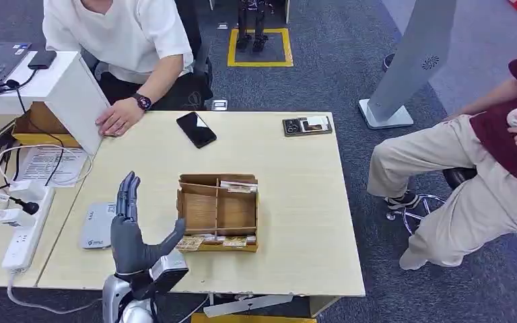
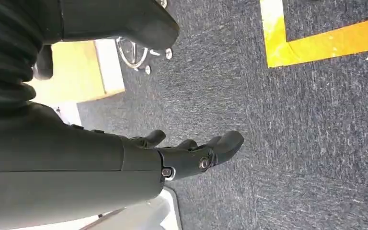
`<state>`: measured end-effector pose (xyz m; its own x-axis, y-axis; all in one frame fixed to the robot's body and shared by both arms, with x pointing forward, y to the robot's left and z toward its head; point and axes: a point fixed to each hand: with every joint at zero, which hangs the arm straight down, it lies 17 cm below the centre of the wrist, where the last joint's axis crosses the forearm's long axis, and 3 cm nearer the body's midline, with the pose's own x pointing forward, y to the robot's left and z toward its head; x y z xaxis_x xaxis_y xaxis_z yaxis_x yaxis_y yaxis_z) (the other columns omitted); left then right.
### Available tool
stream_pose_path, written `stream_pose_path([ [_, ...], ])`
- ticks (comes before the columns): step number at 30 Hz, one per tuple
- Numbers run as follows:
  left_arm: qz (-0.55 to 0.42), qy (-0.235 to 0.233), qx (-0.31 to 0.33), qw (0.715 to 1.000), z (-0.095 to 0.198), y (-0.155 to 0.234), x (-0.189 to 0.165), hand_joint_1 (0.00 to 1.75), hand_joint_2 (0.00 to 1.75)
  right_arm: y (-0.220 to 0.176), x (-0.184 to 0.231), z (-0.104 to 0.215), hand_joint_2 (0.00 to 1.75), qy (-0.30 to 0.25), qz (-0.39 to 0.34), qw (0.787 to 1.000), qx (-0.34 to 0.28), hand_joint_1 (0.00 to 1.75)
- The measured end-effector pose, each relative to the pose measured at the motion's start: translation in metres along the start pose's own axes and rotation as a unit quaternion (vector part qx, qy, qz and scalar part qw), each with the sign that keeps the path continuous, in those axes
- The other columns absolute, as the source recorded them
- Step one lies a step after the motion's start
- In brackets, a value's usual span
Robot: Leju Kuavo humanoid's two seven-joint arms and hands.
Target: Pass the card to the sensor for recognition and then transmit it.
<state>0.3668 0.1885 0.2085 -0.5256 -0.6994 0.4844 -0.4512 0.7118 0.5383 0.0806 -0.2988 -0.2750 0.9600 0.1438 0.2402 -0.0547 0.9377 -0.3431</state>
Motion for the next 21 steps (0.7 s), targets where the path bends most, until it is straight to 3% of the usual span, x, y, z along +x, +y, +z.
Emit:
stream_pose_path([
  [11, -0.052, -0.057, -0.047, 0.996, 0.008, -0.019, 0.026, 0.0, 1.75, -0.002, -0.002, -0.001, 1.75, 0.005, 0.0, 1.0, 0.0, 0.0],
  [21, -0.104, -0.095, -0.076, 0.987, -0.012, -0.052, 0.053, 0.0, 1.75, -0.003, 0.003, -0.002, 1.75, 0.0, 0.009, 1.0, 0.002, 0.0],
])
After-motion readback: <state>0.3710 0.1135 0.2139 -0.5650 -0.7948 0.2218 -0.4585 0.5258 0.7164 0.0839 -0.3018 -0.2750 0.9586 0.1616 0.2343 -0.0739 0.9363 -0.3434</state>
